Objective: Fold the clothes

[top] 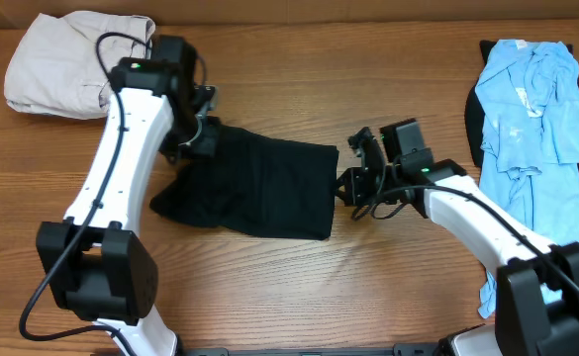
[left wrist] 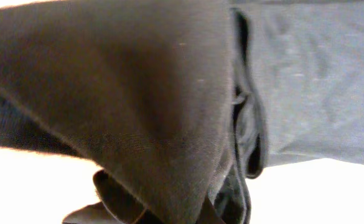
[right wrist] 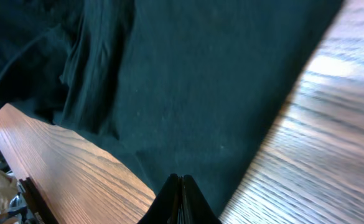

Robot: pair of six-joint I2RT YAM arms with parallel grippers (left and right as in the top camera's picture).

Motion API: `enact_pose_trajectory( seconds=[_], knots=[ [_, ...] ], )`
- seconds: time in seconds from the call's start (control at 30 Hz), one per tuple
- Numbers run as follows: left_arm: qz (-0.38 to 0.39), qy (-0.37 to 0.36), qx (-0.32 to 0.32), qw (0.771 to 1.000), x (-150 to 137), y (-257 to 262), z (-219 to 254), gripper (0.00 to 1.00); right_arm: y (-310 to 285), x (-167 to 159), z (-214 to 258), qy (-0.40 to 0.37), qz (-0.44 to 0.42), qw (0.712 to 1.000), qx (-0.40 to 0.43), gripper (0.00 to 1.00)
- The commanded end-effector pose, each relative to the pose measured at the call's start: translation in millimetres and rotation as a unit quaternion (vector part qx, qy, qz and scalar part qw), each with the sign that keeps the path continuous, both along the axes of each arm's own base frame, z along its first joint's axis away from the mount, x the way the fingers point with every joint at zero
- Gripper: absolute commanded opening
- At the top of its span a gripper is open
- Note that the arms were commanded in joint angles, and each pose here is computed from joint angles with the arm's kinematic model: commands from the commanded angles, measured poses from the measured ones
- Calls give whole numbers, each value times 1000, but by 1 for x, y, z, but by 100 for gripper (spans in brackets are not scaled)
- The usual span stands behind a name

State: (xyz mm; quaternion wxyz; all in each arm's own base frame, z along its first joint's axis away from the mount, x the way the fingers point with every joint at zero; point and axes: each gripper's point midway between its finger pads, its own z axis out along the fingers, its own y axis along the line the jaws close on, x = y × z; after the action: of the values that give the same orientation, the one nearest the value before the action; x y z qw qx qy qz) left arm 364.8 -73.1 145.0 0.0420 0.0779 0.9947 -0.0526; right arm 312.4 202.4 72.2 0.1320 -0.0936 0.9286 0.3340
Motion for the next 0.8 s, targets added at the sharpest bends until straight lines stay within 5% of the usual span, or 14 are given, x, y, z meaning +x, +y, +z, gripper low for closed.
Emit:
enact_pose_trajectory(
  seconds=[0.0,0.77],
  knots=[
    [-18,-12,-1,1000,1,-26,6,4,0,2,-4,17,-20,1000,7,4],
    [-66,-72,-5,995,1,-131,-1,4,-14,10,-24,41,-49,998,-6,4]
  ],
)
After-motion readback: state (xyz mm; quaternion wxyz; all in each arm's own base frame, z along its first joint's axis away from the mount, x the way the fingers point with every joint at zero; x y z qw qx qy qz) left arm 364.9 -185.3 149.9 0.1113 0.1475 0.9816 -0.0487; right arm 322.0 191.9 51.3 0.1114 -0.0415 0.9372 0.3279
